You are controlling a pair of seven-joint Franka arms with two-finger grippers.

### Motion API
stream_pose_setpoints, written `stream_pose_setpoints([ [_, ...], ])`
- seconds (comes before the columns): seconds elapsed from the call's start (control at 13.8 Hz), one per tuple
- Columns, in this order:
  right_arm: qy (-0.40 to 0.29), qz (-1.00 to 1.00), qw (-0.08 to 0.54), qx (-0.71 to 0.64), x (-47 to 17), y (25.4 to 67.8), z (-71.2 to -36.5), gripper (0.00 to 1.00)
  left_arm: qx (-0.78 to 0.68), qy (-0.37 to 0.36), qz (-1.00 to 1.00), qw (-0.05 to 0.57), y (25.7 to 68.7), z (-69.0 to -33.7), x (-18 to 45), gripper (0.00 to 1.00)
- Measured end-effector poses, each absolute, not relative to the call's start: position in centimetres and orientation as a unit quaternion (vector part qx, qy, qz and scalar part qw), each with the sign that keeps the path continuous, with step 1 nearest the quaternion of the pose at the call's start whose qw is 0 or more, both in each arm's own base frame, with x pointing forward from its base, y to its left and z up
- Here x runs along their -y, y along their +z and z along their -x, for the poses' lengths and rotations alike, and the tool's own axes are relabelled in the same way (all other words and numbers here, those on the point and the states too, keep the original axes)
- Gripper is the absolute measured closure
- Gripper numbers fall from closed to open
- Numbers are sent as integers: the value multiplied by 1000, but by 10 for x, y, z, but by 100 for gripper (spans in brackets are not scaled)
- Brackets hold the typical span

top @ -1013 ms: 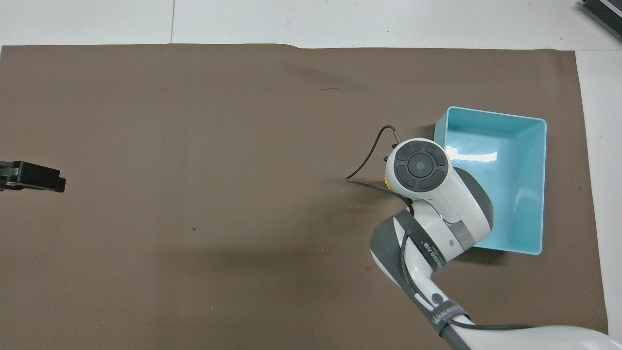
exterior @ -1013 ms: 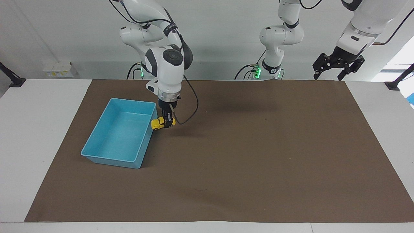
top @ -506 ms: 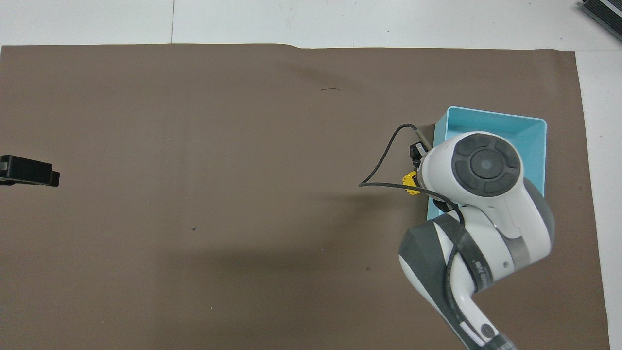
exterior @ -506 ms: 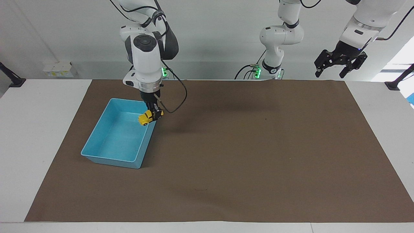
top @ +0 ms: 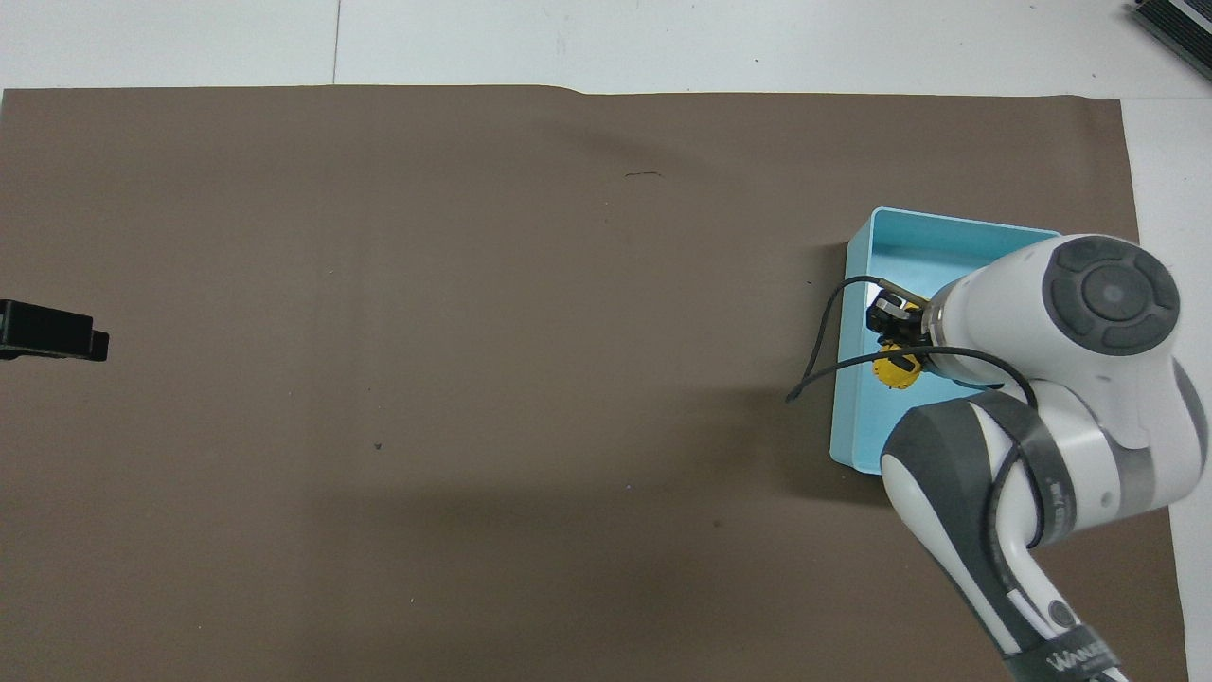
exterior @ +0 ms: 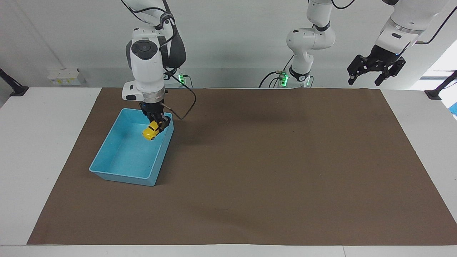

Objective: Wind up and store yellow beetle car
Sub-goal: 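Carry the car into the light-blue bin with the right gripper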

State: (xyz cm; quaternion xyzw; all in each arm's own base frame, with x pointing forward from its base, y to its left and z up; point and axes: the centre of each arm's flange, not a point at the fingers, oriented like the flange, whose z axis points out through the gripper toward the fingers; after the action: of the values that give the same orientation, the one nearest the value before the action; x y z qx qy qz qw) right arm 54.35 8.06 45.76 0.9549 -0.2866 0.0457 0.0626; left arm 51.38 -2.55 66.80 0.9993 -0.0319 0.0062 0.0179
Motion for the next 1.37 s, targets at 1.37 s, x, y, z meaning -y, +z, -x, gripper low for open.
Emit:
stream_pose_setpoints([
  [1.37,94,-990,7,102,19,325,-491,51,30,4,-999,18,668,-513,24,0],
])
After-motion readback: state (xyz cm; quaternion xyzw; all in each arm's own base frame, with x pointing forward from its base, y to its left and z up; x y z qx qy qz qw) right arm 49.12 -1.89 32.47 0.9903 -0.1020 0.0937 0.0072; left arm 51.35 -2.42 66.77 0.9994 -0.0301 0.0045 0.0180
